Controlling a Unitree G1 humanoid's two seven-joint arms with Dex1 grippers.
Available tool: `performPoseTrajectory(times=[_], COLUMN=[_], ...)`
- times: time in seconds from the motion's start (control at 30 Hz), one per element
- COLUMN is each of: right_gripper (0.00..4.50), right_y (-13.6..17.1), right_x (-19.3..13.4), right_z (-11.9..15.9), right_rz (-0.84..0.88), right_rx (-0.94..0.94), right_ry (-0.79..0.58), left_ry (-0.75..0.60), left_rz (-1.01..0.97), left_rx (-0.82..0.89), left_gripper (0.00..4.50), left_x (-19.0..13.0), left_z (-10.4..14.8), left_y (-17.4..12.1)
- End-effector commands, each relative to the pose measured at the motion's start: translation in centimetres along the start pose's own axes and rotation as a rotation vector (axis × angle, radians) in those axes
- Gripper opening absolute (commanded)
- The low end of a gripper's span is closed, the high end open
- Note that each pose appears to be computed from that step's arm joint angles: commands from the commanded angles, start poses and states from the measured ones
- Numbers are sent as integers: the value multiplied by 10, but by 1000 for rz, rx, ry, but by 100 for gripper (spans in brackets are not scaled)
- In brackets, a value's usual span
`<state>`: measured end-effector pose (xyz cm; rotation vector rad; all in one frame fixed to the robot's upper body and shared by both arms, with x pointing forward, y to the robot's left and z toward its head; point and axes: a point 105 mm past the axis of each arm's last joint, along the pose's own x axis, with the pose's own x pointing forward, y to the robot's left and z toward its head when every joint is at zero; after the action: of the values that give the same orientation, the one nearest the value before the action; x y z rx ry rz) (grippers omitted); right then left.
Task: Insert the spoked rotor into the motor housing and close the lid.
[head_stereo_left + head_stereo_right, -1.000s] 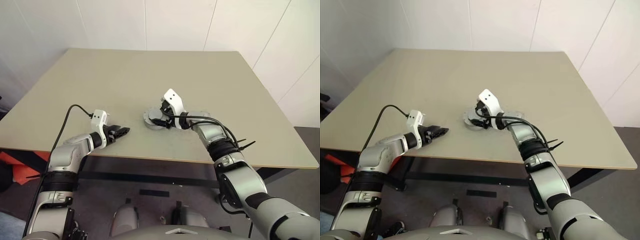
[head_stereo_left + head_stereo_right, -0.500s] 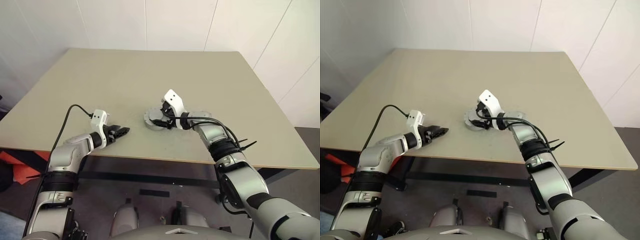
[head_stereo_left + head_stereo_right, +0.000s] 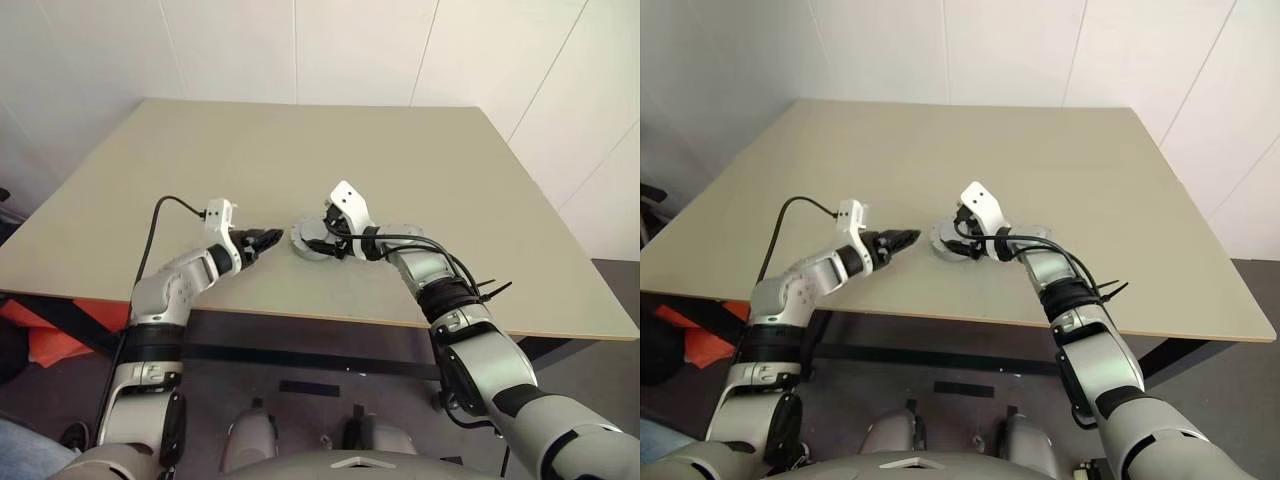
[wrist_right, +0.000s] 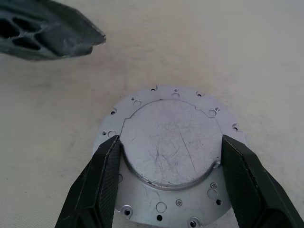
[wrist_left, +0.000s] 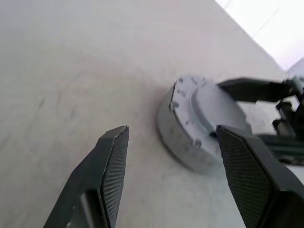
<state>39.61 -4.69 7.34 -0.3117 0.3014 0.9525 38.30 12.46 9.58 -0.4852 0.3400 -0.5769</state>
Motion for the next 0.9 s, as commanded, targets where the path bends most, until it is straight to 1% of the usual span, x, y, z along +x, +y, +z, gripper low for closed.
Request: performPoseTrajectory(times=[0.03, 0.07, 0.17, 0.27, 0.43, 0.6, 0.77, 0.83, 0.9], right_gripper=[314, 314, 314, 314, 314, 314, 314, 314, 386], right_y=[0, 0, 0, -1, -3, -6, -11, -9, -8], right_x=[0, 0, 1, 1, -2, -4, -5, -7, -9], right_z=[-17, -16, -15, -14, -14, -14, -14, -11, -10], right_rz=[-4, -5, -7, -13, -28, -45, -71, -41, -29], right_rx=[11, 10, 8, 5, 6, 6, 24, 47, 33], right_ry=[64, 62, 58, 53, 48, 44, 44, 24, 20], left_ry=[-26, -8, 39, 93, 135, 195, 262, 273, 275], left_rz=[-11, -24, -54, -81, -118, -57, -10, -5, -8], left_rx=[-112, -126, -144, -135, -148, -99, -116, -135, -150], left_gripper=[306, 306, 252, 155, 2, 2, 2, 2, 0], left_x=[12, 18, 34, 47, 58, 62, 56, 54, 52], left_z=[14, 12, 4, -6, -12, -25, -40, -42, -42], left_y=[-4, -9, -20, -32, -43, -36, -27, -25, -25])
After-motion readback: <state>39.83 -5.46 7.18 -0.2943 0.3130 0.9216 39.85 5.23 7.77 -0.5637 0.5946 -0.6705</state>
